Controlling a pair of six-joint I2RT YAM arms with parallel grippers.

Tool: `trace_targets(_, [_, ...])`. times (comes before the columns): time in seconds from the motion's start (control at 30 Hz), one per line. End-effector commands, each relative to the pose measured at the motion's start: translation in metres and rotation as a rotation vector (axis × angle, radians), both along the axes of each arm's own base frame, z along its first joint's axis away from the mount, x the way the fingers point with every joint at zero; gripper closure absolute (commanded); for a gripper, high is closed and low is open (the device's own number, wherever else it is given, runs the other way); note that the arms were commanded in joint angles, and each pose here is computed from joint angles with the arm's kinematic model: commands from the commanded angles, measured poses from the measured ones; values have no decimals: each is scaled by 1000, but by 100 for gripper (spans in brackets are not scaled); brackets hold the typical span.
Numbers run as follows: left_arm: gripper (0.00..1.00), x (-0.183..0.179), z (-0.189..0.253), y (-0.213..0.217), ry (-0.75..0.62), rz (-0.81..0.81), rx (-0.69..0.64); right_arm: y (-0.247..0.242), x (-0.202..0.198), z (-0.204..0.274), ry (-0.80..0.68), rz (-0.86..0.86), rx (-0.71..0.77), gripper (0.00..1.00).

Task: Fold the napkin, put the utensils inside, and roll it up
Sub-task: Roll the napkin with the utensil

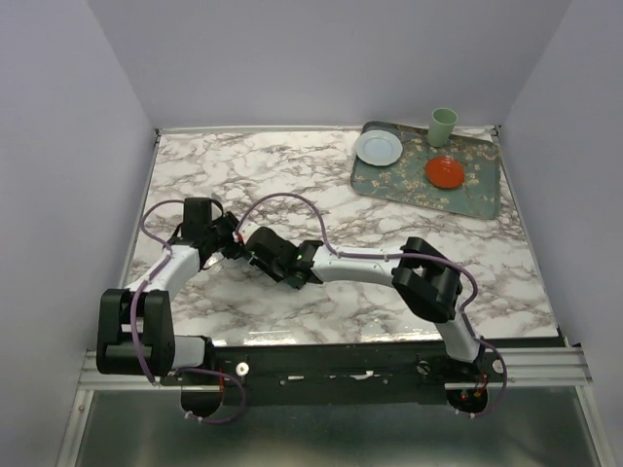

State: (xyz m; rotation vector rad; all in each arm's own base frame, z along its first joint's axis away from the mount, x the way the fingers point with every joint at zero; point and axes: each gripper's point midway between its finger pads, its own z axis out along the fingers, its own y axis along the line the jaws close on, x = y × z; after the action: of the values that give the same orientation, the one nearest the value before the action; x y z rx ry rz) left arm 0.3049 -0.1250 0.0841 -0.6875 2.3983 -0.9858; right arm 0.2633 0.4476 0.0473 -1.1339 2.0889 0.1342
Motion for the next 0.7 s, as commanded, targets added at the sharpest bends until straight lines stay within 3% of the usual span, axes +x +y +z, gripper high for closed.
trace_targets(0.0, [62,13,48,13,-137,-8,70,-14,-17,-16,319,1,82,82])
trace_targets(0.27, [61,12,72,20,-187,-3,118,-13,-27,-16,755,40,351,88])
trace_targets(0.67, [61,-11,56,4,-144,-77,53,-24,-20,-22,1048,39,575,87])
